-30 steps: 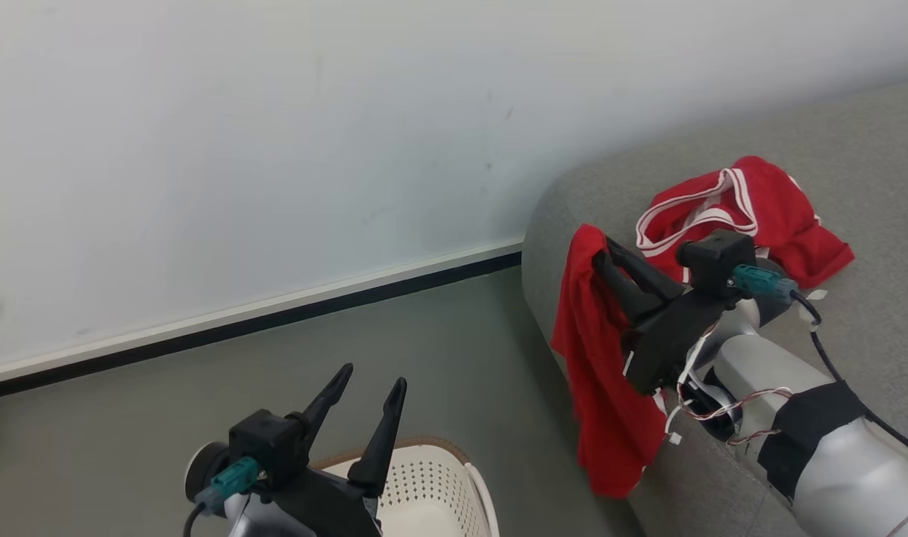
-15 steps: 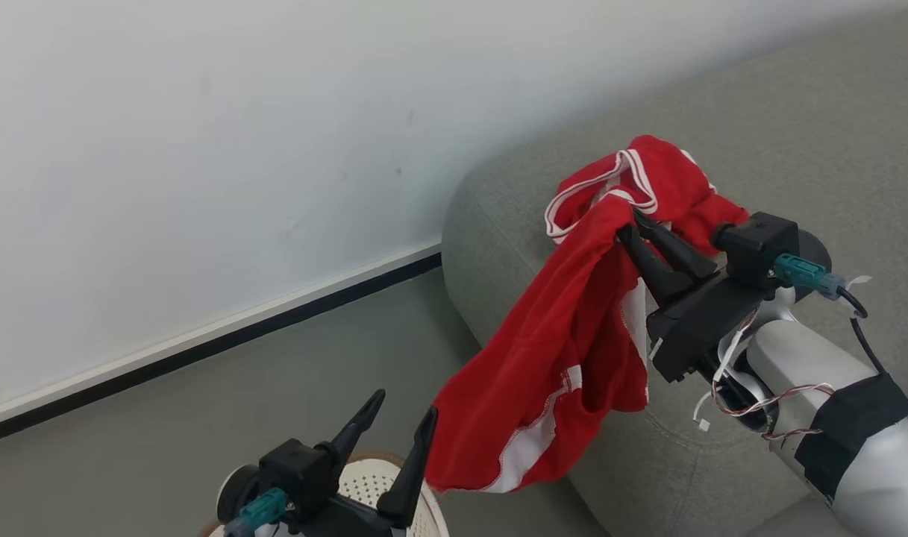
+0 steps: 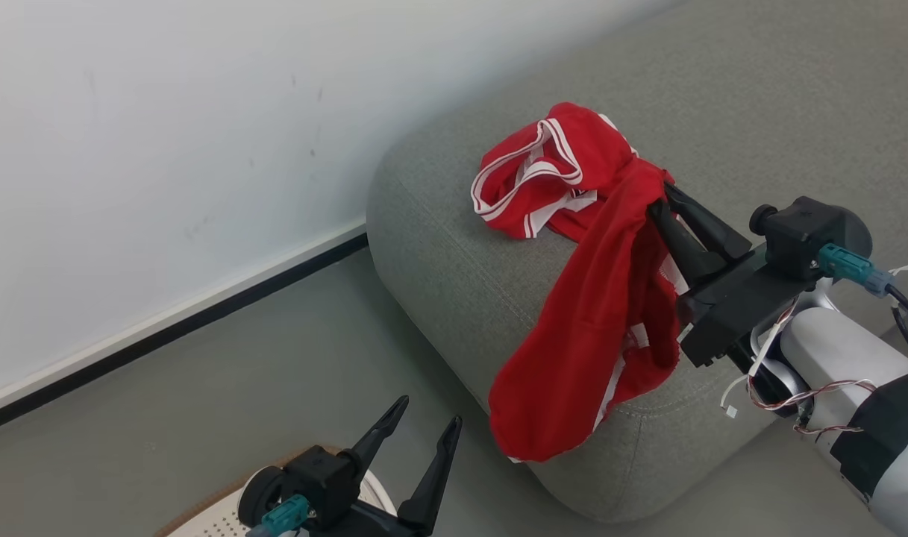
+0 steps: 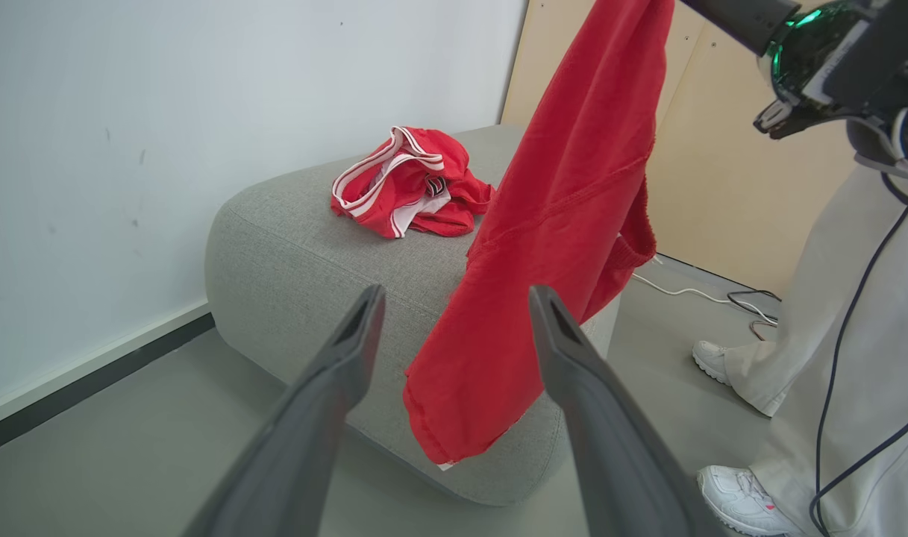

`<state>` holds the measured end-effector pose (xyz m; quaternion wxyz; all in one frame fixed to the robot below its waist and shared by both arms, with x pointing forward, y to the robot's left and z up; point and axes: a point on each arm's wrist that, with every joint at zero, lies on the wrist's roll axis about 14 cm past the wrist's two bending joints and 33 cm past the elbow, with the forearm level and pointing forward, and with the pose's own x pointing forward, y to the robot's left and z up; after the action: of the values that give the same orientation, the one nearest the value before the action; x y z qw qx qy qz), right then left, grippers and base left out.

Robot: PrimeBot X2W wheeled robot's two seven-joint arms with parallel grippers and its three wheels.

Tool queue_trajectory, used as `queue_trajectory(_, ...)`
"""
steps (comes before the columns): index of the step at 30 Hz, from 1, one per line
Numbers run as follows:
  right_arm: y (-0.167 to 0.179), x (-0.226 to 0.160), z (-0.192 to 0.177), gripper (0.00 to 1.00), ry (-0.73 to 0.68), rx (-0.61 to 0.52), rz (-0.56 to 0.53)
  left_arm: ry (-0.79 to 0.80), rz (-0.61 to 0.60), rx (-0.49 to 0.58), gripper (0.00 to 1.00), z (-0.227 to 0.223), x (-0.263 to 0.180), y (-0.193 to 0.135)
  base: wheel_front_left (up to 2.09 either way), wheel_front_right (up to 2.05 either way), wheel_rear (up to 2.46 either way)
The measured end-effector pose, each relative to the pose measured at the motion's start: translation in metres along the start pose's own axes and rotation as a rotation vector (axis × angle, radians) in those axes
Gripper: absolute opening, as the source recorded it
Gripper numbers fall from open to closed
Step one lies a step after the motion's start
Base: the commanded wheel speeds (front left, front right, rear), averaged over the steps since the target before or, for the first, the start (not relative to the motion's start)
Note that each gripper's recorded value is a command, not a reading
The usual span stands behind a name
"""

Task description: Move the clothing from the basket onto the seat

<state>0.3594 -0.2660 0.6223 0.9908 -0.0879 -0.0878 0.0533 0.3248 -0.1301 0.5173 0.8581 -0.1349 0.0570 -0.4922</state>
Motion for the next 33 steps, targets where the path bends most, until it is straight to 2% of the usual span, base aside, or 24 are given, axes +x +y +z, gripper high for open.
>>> queue_trajectory(11, -0.04, 0.006, -0.001, 0.0, 0.026, -0.061, -0.087, 0.014, -0.043, -0.015, 1.0, -0.009, 0.015, 0.001, 0.0, 0.0, 0.0)
queue_trajectory(22, -0.113, 0.083, 0.08, 0.0, -0.119, -0.154, -0.211, -0.066, -0.062, 0.002, 1.0, 0.012, 0.031, 0.02, 0.0, 0.0, 0.0)
queue_trajectory(28, -0.168, 0.115, 0.122, 0.0, -0.157, -0.222, -0.349, -0.094, -0.062, -0.008, 1.0, 0.017, 0.037, 0.035, 0.0, 0.0, 0.0)
queue_trajectory(33, -0.201, 0.135, 0.113, 0.0, -0.106, -0.256, -0.455, -0.078, -0.023, -0.003, 1.0, 0.011, 0.035, 0.062, 0.0, 0.0, 0.0)
